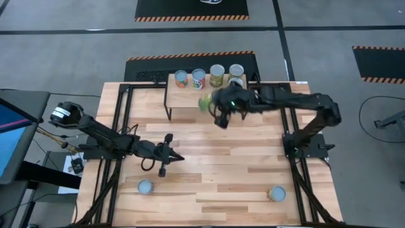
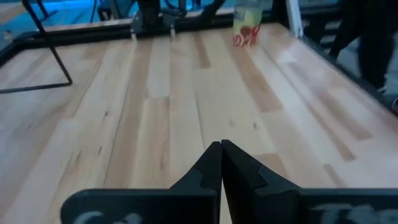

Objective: Pick and place cans onto a shelf
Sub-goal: Put the canned pears on the shelf

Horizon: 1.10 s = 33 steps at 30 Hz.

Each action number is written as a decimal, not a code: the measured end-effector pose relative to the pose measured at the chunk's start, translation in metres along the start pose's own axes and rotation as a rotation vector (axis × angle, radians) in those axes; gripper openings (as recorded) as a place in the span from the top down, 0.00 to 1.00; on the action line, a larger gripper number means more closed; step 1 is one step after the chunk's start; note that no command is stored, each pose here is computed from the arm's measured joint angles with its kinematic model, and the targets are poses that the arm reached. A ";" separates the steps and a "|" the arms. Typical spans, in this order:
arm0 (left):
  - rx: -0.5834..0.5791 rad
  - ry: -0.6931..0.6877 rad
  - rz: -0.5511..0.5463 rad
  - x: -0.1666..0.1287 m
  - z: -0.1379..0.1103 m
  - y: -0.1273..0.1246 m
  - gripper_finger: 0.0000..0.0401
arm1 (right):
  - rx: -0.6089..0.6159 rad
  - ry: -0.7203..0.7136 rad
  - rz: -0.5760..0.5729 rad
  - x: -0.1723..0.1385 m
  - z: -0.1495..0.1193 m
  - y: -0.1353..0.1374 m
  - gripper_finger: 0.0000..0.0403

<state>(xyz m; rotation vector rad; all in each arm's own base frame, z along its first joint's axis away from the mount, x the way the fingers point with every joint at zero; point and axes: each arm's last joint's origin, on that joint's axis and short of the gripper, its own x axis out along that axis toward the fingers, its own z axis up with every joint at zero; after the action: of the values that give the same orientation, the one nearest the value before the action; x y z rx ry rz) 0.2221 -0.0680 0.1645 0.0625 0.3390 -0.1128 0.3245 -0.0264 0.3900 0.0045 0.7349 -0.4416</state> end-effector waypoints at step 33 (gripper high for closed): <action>-0.050 0.008 -0.030 0.000 -0.004 0.007 1.00 | -0.001 0.332 -0.099 0.072 0.025 -0.054 0.77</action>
<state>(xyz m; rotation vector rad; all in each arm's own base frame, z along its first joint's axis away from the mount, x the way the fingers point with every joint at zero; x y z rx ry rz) 0.2219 -0.0605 0.1610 0.0083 0.3505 -0.1338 0.3665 -0.1069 0.3702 0.0416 1.0652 -0.5416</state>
